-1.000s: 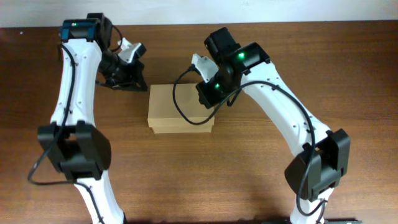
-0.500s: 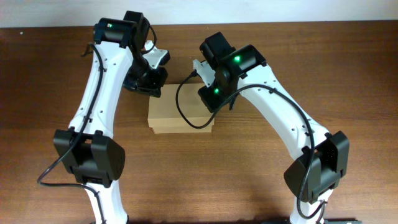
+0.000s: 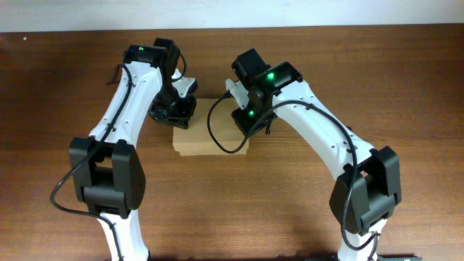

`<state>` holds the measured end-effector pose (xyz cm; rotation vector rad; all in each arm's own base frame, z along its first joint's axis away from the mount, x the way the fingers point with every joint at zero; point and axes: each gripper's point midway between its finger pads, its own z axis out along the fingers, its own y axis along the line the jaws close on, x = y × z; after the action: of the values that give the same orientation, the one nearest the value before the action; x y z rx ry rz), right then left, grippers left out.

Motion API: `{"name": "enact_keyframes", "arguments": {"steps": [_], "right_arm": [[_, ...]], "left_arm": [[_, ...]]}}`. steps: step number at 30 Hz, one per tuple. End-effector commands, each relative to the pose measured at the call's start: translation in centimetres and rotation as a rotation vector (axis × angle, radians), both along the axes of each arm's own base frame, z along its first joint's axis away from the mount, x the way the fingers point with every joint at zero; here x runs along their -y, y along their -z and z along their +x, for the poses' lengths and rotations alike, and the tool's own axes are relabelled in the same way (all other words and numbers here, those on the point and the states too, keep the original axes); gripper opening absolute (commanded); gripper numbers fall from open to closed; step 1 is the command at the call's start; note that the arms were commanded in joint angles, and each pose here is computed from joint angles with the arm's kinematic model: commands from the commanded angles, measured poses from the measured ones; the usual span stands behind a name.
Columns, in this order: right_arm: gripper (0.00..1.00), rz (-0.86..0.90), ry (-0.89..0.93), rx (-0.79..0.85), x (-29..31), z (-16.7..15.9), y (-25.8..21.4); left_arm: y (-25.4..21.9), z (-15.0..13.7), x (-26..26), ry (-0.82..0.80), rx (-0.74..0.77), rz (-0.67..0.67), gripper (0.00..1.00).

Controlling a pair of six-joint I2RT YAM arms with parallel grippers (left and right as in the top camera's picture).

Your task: Pack container

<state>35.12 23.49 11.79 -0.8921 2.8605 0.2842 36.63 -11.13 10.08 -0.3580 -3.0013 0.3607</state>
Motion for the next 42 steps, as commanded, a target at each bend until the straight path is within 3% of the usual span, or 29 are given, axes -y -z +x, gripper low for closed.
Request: {"name": "enact_keyframes", "arguments": {"steps": [1,7,13,18,24,26,32,42], "right_arm": [[0.04,-0.027,-0.008,-0.037,0.4,-0.8,2.5],[0.04,-0.033,-0.007,-0.043,0.6,-1.0,3.6],[0.04,-0.009,0.021,0.071,0.8,1.7,-1.0],[0.04,-0.032,0.105,0.245,3.6,5.3,-8.6],[0.04,0.023,0.212,0.422,7.2,7.0,-18.5],[0.04,0.062,0.253,0.524,8.7,6.7,-23.4],[0.04,0.129,0.382,0.721,11.9,3.5,-31.9],[0.04,0.143,0.428,0.771,14.4,-2.0,-34.9]], "left_arm": [[1.6,-0.9,-0.5,-0.026,-0.037,0.02,0.02],[1.8,-0.8,-0.3,-0.034,-0.033,0.013,0.02],[-0.4,-0.4,-0.4,-0.037,-0.005,0.008,0.02],[-7.1,2.0,-0.1,-0.038,0.145,-0.014,0.02],[-17.9,3.7,-2.6,-0.075,0.436,0.09,0.07],[-23.0,3.8,-2.7,-0.101,0.599,0.06,0.1],[-30.8,1.0,-4.6,-0.189,0.836,0.07,0.11],[-35.3,-3.8,-7.1,-0.243,0.973,0.127,0.11]]}}
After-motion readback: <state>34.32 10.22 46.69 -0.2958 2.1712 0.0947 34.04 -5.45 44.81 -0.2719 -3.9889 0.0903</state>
